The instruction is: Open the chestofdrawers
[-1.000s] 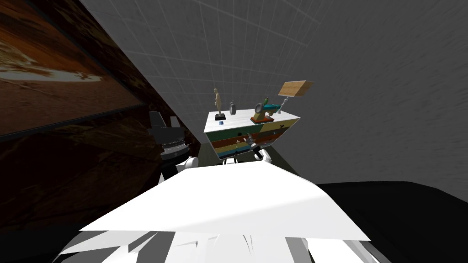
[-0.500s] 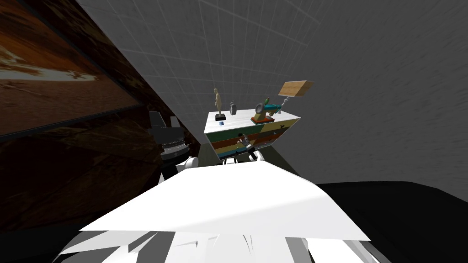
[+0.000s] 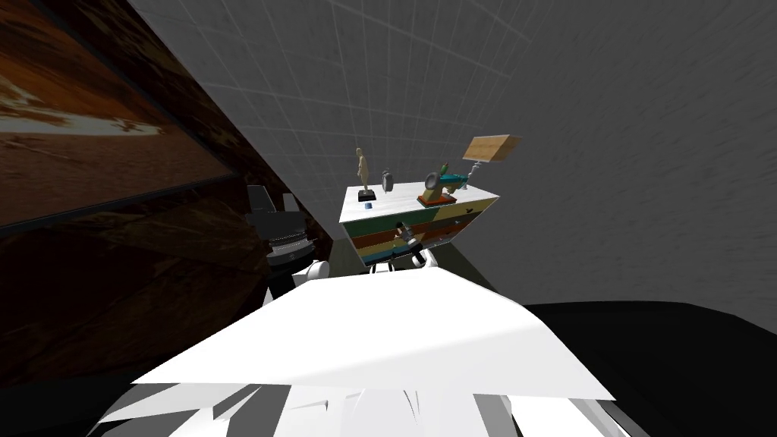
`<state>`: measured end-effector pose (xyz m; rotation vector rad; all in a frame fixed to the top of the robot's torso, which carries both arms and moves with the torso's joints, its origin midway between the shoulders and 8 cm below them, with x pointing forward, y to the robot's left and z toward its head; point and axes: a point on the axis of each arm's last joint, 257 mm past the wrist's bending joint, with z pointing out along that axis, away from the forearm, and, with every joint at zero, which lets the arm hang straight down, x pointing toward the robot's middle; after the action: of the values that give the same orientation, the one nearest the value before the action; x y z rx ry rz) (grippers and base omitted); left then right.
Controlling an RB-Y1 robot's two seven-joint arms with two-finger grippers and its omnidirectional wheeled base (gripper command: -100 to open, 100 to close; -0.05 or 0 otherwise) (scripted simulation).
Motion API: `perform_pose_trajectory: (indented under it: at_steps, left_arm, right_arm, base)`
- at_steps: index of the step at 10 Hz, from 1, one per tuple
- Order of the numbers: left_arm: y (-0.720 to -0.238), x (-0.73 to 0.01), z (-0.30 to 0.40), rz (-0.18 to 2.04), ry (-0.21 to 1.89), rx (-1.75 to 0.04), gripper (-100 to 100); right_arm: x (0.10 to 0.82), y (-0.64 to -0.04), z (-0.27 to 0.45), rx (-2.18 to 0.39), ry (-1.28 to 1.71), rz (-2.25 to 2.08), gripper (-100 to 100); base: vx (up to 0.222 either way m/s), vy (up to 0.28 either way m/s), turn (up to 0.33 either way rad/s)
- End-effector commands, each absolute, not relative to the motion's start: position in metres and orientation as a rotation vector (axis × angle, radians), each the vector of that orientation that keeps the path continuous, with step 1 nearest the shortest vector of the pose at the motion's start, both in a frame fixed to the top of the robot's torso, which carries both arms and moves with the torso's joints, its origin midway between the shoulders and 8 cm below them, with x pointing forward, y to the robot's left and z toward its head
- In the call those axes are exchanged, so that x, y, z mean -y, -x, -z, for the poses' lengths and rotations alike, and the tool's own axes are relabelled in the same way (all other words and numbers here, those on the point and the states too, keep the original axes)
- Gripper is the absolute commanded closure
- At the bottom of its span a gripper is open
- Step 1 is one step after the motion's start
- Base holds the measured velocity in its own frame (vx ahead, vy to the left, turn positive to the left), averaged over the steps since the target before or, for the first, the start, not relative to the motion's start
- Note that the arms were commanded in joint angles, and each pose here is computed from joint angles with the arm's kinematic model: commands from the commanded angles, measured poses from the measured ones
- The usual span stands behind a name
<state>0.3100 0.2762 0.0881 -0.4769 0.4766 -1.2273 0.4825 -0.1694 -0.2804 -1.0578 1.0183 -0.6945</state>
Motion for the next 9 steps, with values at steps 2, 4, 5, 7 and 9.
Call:
perform_pose_trajectory:
  at_steps: [2, 4, 5, 7, 9]
  left_arm:
    - [-0.3101, -0.2762, -0.0881, 1.227, 0.477, -0.477, 0]
    - [-0.3101, -0.2762, -0.0881, 1.228, 0.477, -0.476, 0]
    - [-0.3101, -0.2762, -0.0881, 1.228, 0.477, -0.476, 0]
    - [-0.3100, -0.2762, -0.0882, 1.227, 0.477, -0.476, 0]
    - [-0.3101, -0.2762, -0.0881, 1.227, 0.477, -0.477, 0]
  right_arm:
    - [0.1695, -0.4827, 0.2802, -1.019, 1.064, 0.686, 100]
    - [0.1695, -0.4828, 0.2801, -1.020, 1.067, 0.680, 100]
    - [0.1727, -0.4852, 0.2744, -1.011, 1.060, 0.692, 100]
    - [0.1728, -0.4811, 0.2806, -1.020, 1.070, 0.679, 100]
    - [0.1718, -0.4784, 0.2843, -1.024, 1.076, 0.668, 100]
  base:
    - [-0.169, -0.030, -0.012]
    - [-0.206, 0.000, -0.031]
    - [-0.101, -0.008, -0.020]
    - [-0.173, -0.034, -0.022]
    - [-0.169, -0.038, -0.012]
